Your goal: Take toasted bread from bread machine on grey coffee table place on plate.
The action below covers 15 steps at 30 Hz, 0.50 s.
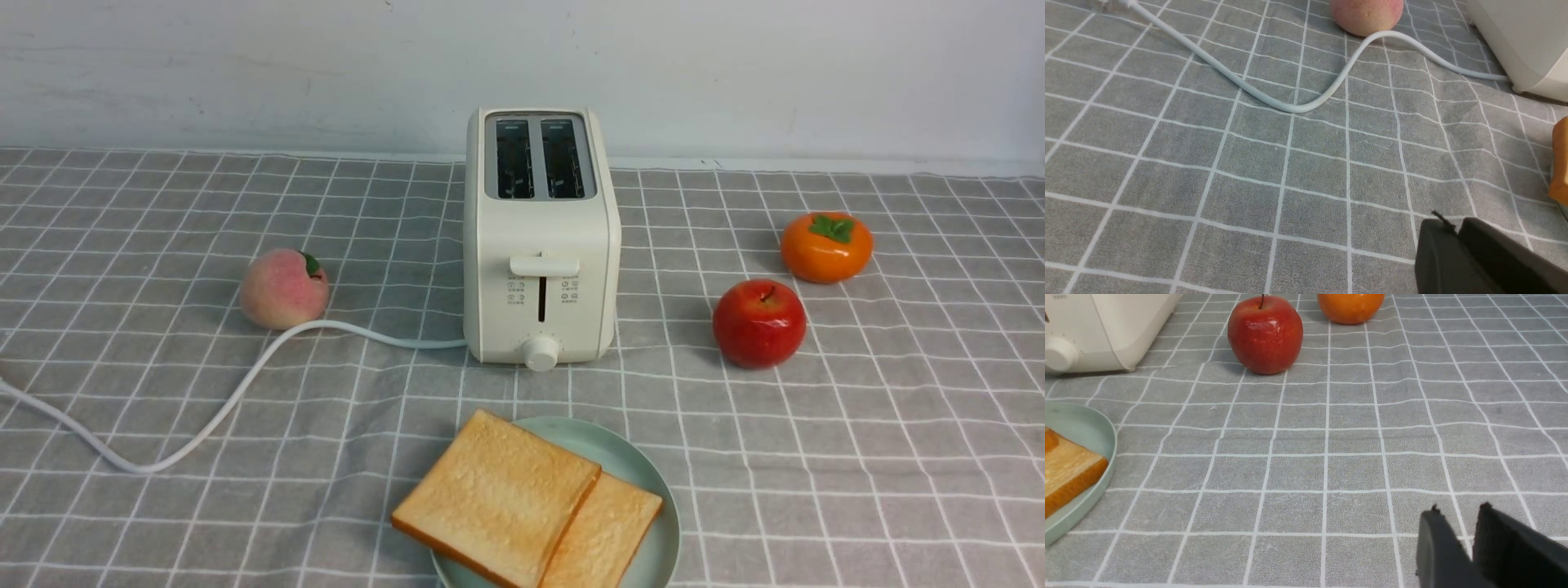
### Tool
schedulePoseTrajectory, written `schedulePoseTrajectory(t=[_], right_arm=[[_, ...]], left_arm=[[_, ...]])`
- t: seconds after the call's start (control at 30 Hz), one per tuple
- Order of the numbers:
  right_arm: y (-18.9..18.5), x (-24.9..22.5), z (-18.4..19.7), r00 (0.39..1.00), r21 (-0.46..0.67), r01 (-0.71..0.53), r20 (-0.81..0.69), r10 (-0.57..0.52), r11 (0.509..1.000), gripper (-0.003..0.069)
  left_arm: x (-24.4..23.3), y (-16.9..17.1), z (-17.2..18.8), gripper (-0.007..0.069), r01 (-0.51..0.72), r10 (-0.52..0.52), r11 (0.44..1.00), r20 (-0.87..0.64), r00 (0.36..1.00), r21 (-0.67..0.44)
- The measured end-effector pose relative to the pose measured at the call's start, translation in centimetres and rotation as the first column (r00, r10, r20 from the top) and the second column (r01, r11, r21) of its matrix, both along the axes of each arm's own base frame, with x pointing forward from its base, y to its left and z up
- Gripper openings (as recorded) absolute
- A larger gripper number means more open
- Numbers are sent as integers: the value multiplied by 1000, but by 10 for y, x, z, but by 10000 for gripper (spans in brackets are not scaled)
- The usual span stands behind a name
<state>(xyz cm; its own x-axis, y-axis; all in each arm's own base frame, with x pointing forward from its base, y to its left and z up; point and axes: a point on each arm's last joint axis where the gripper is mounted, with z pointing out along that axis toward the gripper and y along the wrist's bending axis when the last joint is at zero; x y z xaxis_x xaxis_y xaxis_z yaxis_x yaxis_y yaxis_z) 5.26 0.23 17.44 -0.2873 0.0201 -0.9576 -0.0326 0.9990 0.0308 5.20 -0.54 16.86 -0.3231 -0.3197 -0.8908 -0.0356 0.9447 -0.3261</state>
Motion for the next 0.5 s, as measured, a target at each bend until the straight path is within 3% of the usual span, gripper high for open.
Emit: schedulePoseTrajectory(t=[0.5], right_arm=[[0, 0, 0, 1000, 0, 0, 0, 0, 1000, 171]], left_arm=[[0, 0, 0, 74, 0, 0, 1000, 0, 1000, 0]])
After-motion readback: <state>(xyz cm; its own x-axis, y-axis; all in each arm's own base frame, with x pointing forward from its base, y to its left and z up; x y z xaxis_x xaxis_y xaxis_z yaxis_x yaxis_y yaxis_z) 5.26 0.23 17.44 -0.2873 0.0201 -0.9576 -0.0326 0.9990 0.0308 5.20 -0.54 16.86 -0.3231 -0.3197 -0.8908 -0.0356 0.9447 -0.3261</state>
